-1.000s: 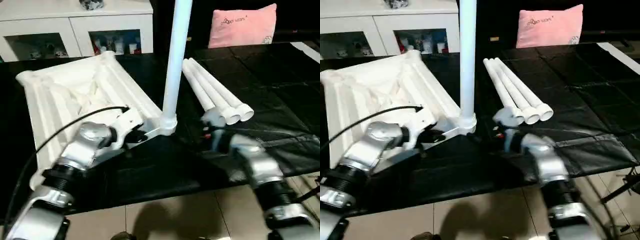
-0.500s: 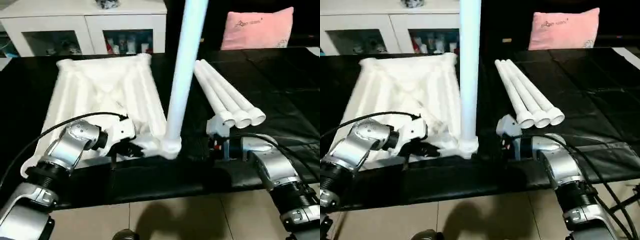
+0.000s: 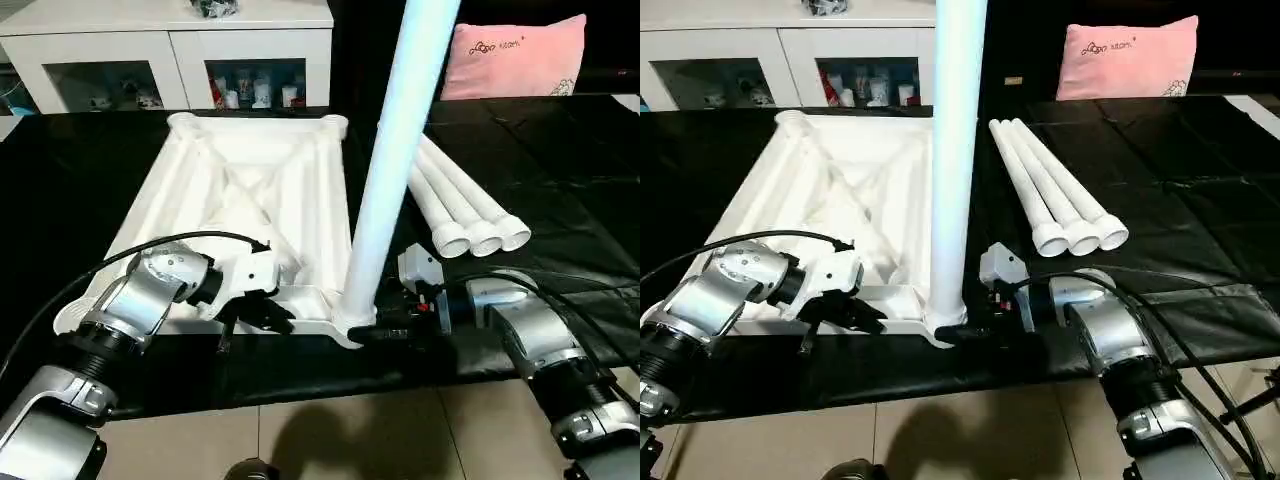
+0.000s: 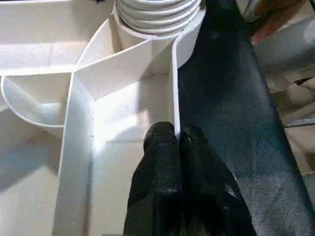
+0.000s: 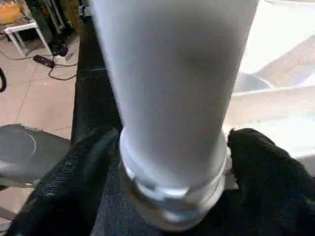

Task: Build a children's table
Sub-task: Rotate leg to tighten

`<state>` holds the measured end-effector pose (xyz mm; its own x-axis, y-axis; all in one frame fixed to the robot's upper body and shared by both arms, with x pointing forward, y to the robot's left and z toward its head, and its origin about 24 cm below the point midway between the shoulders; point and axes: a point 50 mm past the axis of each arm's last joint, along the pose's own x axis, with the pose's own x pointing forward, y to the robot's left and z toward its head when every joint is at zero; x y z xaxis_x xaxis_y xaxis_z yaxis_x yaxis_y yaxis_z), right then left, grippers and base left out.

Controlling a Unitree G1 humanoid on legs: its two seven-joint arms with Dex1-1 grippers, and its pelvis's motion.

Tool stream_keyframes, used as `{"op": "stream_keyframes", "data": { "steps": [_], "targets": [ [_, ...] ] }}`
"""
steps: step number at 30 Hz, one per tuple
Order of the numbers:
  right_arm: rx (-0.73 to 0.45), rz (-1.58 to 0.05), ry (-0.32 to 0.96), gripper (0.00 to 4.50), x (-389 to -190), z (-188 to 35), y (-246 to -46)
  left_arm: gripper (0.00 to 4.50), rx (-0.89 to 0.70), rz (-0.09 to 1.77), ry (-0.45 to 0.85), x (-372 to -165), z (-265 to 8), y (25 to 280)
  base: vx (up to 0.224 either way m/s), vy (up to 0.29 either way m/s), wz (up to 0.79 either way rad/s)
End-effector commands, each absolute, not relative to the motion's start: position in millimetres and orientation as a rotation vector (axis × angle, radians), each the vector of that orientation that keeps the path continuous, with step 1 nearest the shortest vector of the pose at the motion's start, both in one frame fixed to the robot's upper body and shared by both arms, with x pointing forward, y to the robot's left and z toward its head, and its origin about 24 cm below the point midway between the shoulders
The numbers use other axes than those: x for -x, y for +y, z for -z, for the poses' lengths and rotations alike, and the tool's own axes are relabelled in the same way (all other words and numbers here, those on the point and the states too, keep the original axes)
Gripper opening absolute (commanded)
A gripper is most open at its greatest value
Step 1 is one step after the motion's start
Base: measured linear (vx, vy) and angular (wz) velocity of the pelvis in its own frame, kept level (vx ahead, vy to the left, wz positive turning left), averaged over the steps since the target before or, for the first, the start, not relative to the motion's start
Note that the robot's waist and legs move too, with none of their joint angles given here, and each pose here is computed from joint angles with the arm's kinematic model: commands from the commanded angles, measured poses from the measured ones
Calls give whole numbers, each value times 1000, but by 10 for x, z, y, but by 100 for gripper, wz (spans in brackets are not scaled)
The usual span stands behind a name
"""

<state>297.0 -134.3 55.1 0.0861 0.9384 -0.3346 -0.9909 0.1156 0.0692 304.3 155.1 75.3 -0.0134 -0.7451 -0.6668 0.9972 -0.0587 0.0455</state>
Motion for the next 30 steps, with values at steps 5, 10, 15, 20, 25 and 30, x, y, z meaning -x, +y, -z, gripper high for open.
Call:
{"op": "stream_keyframes", "data": {
  "steps": [5, 10, 15, 20, 25, 30],
  "targets": [
    [213, -1491, 327, 323, -2973, -582, -1321, 0, -669, 1599, 472, -3013, -872, 1457, 0, 0, 0],
    [209, -1509, 334, 287, -2958, -567, -1321, 0, -675, 1604, 474, -3002, -898, 1446, 0, 0, 0],
    [202, -1518, 338, 276, -2927, -538, -1305, 0, -672, 1591, 475, -2996, -909, 1443, 0, 0, 0],
    [118, -1396, 320, 274, -2961, -469, -1193, 0, -609, 1431, 434, -3091, -921, 1442, 0, 0, 0],
    [69, -1159, 341, 274, -3060, -299, -930, 0, -489, 1127, 397, -3304, -933, 1428, 0, 0, 0],
    [69, -927, 381, 273, -3183, -176, -756, 0, -382, 958, 390, -3366, -935, 1345, 0, 0, 0]
  ]
}}
